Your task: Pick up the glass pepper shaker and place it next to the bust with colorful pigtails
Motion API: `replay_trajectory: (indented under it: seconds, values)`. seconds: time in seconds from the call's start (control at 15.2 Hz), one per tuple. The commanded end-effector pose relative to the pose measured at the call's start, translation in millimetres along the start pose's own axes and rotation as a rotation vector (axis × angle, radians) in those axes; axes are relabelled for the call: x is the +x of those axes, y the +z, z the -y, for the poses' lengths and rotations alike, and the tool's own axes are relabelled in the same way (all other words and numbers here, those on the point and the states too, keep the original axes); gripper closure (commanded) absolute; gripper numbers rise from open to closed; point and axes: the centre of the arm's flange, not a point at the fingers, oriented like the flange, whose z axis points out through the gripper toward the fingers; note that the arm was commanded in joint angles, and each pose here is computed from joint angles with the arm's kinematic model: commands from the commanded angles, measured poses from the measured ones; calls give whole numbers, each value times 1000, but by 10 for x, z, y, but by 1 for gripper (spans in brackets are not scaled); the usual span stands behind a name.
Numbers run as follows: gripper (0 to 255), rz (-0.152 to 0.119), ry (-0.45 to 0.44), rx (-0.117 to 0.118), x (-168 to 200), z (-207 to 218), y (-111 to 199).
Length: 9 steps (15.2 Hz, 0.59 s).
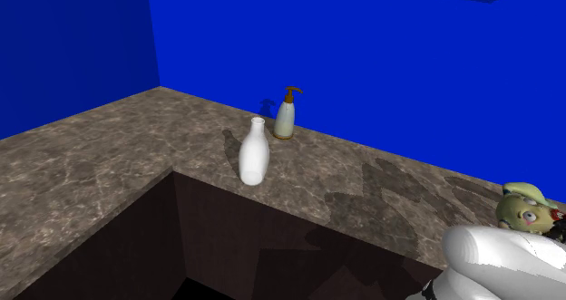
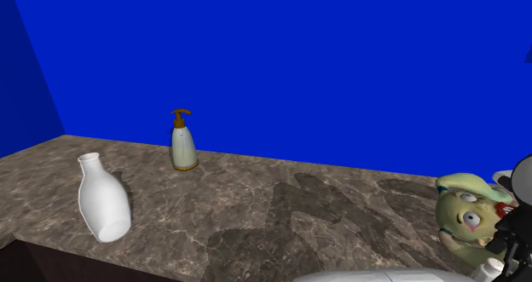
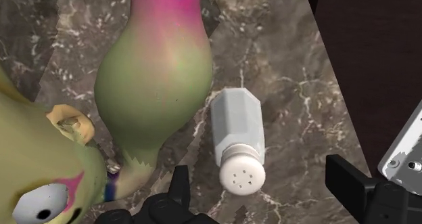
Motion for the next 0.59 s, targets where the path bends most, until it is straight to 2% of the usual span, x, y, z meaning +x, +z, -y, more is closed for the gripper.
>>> replay_trajectory:
  seconds: [0.0,0.2,0.53]
  values:
    - [0,0,0,0,0,0,-132]
    - [0,0,0,0,0,0,-500]
    - [0,0,0,0,0,0,-500]
